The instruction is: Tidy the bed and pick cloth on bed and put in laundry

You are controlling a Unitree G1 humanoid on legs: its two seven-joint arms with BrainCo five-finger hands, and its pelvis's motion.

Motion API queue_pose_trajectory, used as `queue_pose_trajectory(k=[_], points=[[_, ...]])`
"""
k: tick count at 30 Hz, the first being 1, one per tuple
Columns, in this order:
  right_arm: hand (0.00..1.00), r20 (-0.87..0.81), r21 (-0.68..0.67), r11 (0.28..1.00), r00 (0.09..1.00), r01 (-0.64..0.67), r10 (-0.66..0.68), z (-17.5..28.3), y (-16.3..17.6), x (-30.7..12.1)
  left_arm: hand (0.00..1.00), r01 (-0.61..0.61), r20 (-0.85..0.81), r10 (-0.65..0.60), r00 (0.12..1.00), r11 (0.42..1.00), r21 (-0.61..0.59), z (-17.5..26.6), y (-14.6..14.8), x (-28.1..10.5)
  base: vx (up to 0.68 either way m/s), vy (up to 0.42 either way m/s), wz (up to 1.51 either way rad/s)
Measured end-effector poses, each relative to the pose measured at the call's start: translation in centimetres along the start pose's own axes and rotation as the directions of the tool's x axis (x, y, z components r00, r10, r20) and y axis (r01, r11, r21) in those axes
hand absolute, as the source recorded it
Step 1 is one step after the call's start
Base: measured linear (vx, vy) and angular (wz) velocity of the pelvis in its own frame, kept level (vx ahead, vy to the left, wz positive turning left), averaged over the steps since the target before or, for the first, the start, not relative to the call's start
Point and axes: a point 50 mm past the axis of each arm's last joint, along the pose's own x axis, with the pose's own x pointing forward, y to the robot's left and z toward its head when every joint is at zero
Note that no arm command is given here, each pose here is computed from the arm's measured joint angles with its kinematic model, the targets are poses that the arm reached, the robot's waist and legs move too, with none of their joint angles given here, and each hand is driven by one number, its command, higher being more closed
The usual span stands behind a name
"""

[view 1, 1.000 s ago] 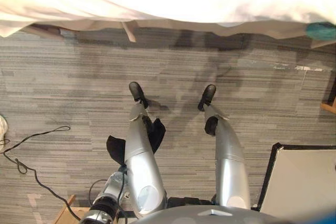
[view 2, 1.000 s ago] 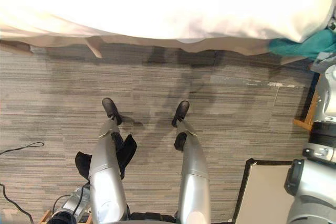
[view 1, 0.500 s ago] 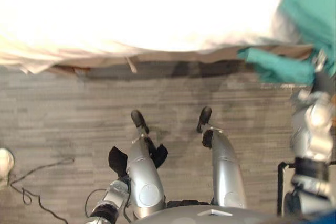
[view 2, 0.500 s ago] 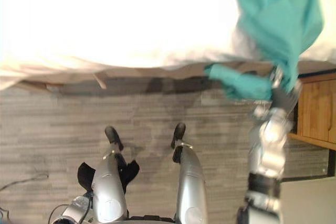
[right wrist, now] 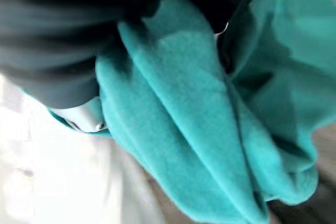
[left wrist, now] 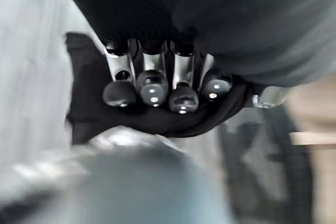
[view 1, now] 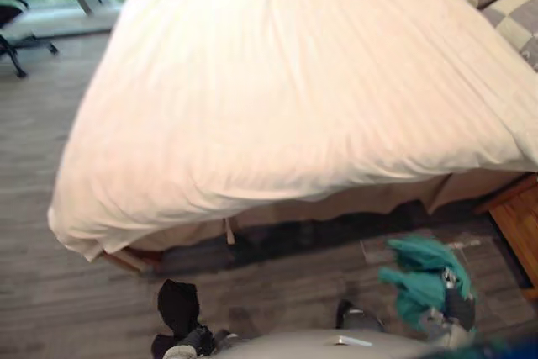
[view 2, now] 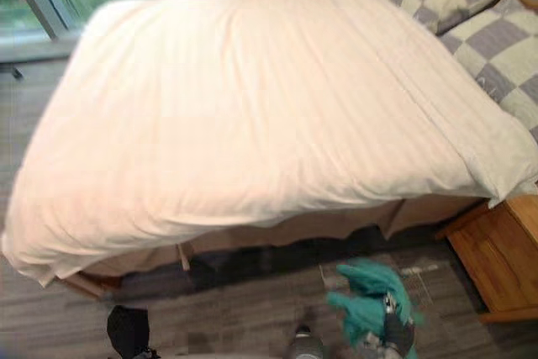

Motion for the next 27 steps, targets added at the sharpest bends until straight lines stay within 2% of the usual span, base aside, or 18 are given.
queue_pose_trajectory(k=[1, 4, 6, 8, 10, 12, 14, 16, 21, 26, 27], points=[[1.0, -0.093, -0.061, 0.998, 0.996, -0.013, 0.008, -1.9, -0.7, -0.5, 1.0, 0.012, 0.021, -0.012, 1.0, 1.0, -0.004, -0.2, -0.2, 0.0, 0.04, 0.11, 0.57], [1.0, -0.205, -0.173, 0.979, 0.976, -0.111, 0.075, -3.9, -0.5, -1.1, 1.0, 0.026, 0.06, -0.024, 0.998, 0.999, -0.024, -0.1, -0.3, 0.1, 0.06, 0.069, 0.81], [1.0, -0.24, -0.211, 0.966, 0.966, -0.152, 0.099, -4.4, -0.3, -1.3, 1.0, 0.024, 0.07, -0.022, 0.997, 0.999, -0.029, -0.1, -0.2, 0.1, 0.02, -0.035, 1.5], [1.0, -0.32, -0.236, 0.957, 0.943, -0.168, 0.086, -5.5, -0.8, -1.8, 1.0, 0.04, 0.14, -0.038, 0.989, 0.999, -0.007, 2.1, -0.3, 0.3, 0.03, -0.084, 2.9], [1.0, -0.327, -0.242, 0.953, 0.94, -0.182, 0.096, -5.5, -0.5, -1.6, 1.0, 0.042, 0.154, -0.042, 0.987, 0.999, 0.001, 2.7, -0.4, 0.4, 0.06, -0.017, 1.43], [1.0, -0.308, -0.25, 0.935, 0.937, -0.25, 0.168, -4.3, 1.2, -0.3, 1.0, 0.039, 0.161, -0.037, 0.986, 0.999, -0.013, 2.7, -0.3, 0.4, 0.01, -0.028, 1.01], [1.0, -0.302, -0.302, 0.886, 0.917, -0.353, 0.262, -3.0, 3.0, 0.8, 1.0, 0.051, 0.166, -0.036, 0.985, 0.995, -0.085, 2.3, -0.4, 0.3, -0.04, -0.038, 0.66], [1.0, -0.302, -0.333, 0.854, 0.903, -0.4, 0.305, -2.7, 3.9, 1.0, 1.0, 0.067, 0.175, -0.041, 0.984, 0.987, -0.144, 2.2, -0.6, 0.2, -0.09, -0.03, 0.96], [1.0, -0.293, -0.293, 0.865, 0.899, -0.408, 0.325, -2.3, 4.3, 1.2, 1.0, 0.174, 0.289, -0.099, 0.952, 0.953, -0.247, 4.8, -1.9, 0.0, -0.07, 0.035, 1.83], [1.0, -0.253, -0.305, 0.857, 0.903, -0.416, 0.348, -0.8, 4.8, 2.2, 1.0, 0.251, 0.309, -0.179, 0.934, 0.944, -0.213, 5.0, -2.9, -0.1, 0.03, 0.105, 1.66], [1.0, -0.252, -0.284, 0.851, 0.89, -0.443, 0.379, -1.0, 6.0, 2.0, 1.0, 0.259, 0.331, -0.184, 0.925, 0.946, -0.196, 5.9, -2.7, -0.1, -0.02, 0.06, 1.43]])
